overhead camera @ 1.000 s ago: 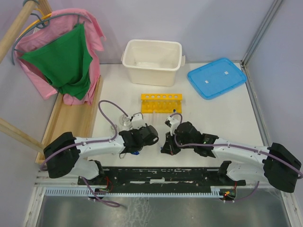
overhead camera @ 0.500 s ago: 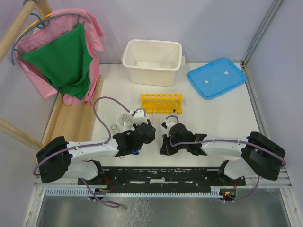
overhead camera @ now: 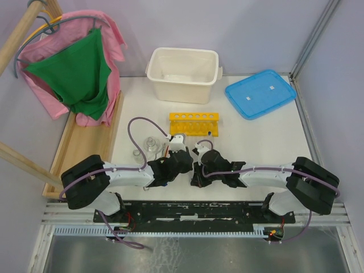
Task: Organize the chemistry lab equipment
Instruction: Pick up the test tube at the center of the board.
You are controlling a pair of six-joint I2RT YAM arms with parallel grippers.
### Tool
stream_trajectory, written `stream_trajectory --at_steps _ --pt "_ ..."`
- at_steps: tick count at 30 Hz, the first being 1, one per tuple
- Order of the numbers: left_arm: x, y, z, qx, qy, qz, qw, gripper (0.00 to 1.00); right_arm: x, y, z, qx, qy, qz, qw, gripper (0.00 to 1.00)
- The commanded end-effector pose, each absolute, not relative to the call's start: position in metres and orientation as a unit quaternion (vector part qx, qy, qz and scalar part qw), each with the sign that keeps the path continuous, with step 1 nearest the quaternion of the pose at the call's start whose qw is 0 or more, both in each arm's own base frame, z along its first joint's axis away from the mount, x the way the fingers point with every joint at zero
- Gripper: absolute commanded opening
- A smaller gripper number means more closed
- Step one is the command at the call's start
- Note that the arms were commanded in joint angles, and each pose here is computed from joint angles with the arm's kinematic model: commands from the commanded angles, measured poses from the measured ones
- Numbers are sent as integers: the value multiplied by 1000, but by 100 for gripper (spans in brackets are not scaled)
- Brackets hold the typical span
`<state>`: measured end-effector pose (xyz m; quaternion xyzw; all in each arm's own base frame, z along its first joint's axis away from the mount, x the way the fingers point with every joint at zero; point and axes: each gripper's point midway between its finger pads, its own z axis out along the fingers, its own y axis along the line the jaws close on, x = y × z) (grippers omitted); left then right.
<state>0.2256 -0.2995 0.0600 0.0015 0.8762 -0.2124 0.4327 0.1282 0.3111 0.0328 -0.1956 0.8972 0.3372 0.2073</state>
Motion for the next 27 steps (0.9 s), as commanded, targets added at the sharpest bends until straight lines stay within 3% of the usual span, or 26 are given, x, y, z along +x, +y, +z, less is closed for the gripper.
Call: stream_trajectory --at_steps 1,27 --pt "235 -313 72 8 861 -232 452 27 141 322 42 -187 894 337 230 1" --pt "213 -287 15 8 901 -182 395 22 165 300 22 -162 924 233 257 1"
